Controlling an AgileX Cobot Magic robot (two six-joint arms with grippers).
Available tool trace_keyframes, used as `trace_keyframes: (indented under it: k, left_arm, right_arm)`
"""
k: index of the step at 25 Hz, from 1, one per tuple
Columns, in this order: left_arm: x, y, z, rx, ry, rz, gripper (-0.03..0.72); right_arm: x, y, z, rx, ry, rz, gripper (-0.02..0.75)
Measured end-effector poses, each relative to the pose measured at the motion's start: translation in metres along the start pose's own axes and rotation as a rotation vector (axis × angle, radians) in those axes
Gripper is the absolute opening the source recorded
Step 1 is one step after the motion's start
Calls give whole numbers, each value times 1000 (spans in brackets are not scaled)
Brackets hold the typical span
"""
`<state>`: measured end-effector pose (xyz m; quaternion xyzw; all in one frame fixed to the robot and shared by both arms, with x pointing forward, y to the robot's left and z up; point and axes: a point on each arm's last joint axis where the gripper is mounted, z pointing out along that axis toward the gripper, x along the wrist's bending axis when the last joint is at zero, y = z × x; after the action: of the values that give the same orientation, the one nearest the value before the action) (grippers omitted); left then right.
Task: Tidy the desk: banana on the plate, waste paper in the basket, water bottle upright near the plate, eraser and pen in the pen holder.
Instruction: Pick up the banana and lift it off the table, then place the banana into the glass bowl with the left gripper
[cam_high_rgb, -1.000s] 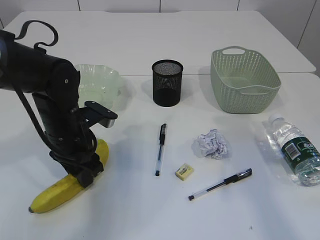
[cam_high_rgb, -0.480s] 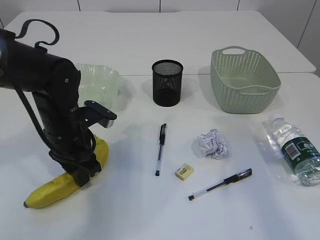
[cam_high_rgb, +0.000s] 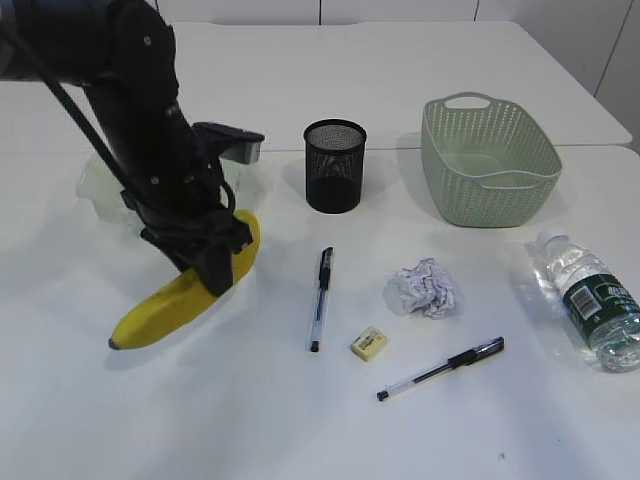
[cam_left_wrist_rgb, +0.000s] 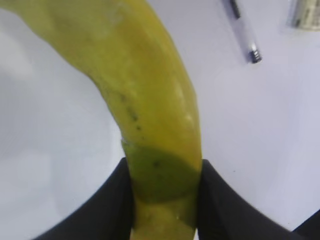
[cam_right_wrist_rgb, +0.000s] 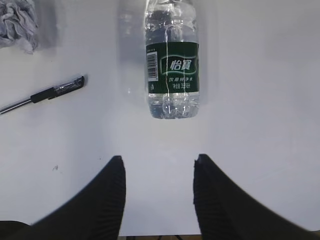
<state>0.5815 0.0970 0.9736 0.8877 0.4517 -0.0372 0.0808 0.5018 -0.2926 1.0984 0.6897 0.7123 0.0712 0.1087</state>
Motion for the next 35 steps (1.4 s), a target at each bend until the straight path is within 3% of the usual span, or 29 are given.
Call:
trace_keyframes:
  k: [5,10,17,22,26,35]
  left_arm:
    - [-8,19,-31,-81,-56,-5,223]
    - [-12,34,-60,-172,-57,15,223]
    - [-3,53,-93,-350,98,73,223]
    - [9,60,-101,-416,251,113,223]
    - [31,62,-107,-483,326,64,223]
    - [110,53,-129,-647,402,-145,223]
  right_arm:
    - [0,0,0,0,-2,-1,339]
    - [0,0,0,0,-4,-3,339]
    - [0,1,-2,-7,-4,-3,339]
    - [-1,6,-10,-41,-3,-1,339]
    - [-1,11,-19,-74,-3,1,339]
    - [-2,13,-23,-92,-4,2,339]
